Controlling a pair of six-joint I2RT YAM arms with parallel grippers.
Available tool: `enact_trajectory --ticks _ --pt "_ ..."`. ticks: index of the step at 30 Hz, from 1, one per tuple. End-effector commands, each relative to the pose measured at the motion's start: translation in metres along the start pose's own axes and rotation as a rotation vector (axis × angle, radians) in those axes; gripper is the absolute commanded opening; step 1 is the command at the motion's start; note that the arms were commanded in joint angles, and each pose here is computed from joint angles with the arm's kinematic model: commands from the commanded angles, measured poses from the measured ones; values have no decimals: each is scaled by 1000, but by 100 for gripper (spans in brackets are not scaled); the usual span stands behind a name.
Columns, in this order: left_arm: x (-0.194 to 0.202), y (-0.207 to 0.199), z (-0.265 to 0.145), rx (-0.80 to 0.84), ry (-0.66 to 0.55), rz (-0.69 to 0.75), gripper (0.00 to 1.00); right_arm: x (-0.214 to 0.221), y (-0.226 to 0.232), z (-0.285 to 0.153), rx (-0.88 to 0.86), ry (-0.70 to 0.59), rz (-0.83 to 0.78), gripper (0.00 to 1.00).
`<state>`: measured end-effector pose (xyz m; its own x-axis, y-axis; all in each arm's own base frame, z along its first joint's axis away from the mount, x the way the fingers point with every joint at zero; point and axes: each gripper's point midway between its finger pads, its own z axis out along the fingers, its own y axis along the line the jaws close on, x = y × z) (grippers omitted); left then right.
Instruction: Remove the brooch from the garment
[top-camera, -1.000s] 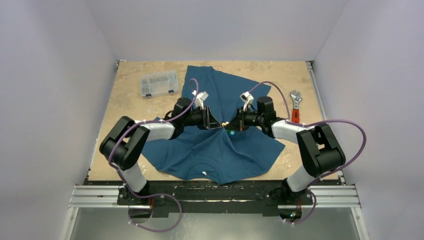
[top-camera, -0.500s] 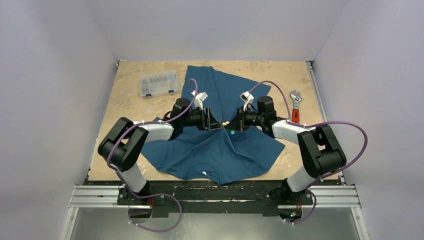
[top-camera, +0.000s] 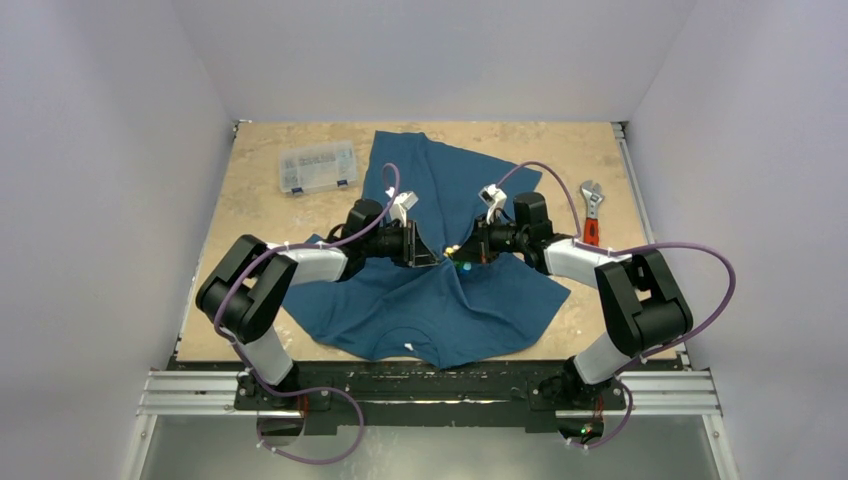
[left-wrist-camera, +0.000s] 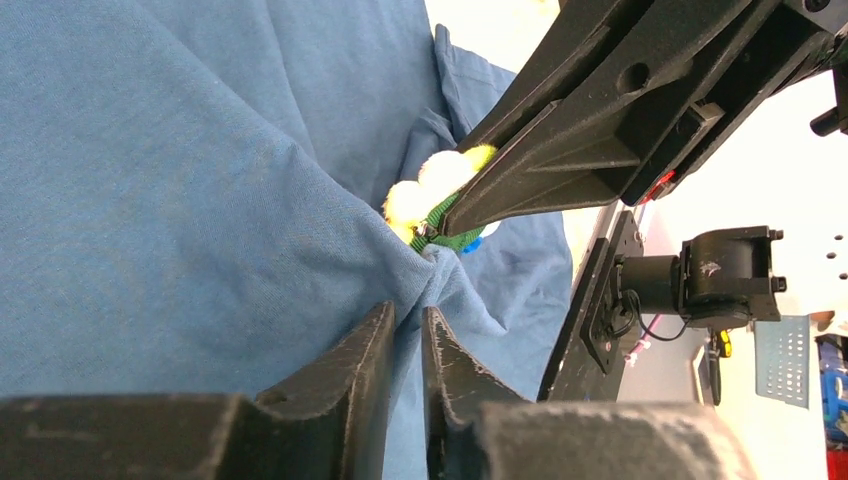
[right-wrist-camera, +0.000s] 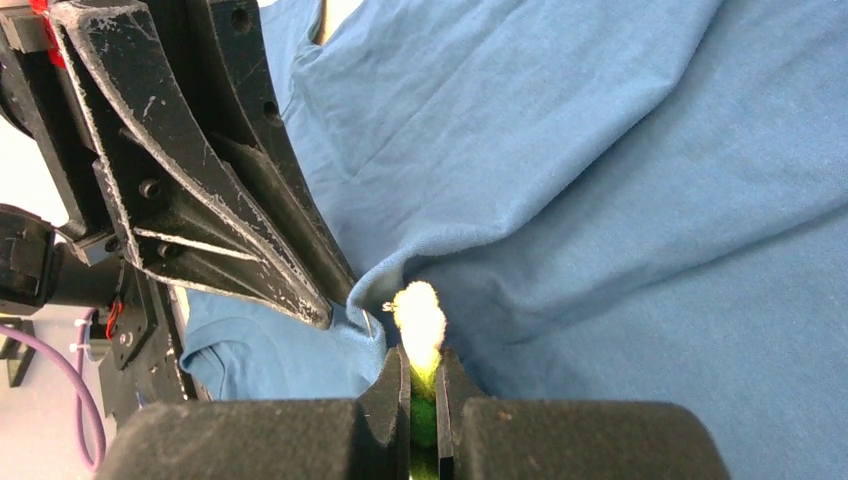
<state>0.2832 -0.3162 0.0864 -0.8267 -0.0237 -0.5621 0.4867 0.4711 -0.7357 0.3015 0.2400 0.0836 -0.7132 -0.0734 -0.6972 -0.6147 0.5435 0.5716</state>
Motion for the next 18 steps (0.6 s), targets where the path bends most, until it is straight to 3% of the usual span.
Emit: enact_trajectory --ticks 1,4,13,17,18 --pt "-20 -18 0 44 -40 75 11 -28 4 -4 8 -52 -93 0" --pt "-25 -22 -2 47 -54 70 0 -26 4 -3 5 -39 -102 0" --pt "-40 -34 -9 63 -96 63 0 -16 -1 -4 13 -2 -134 0" --pt "-35 -36 -7 75 -54 111 0 -14 0 -4 7 5 -136 0" --pt "-31 -35 -7 60 -38 126 18 -16 1 -5 3 3 -134 0"
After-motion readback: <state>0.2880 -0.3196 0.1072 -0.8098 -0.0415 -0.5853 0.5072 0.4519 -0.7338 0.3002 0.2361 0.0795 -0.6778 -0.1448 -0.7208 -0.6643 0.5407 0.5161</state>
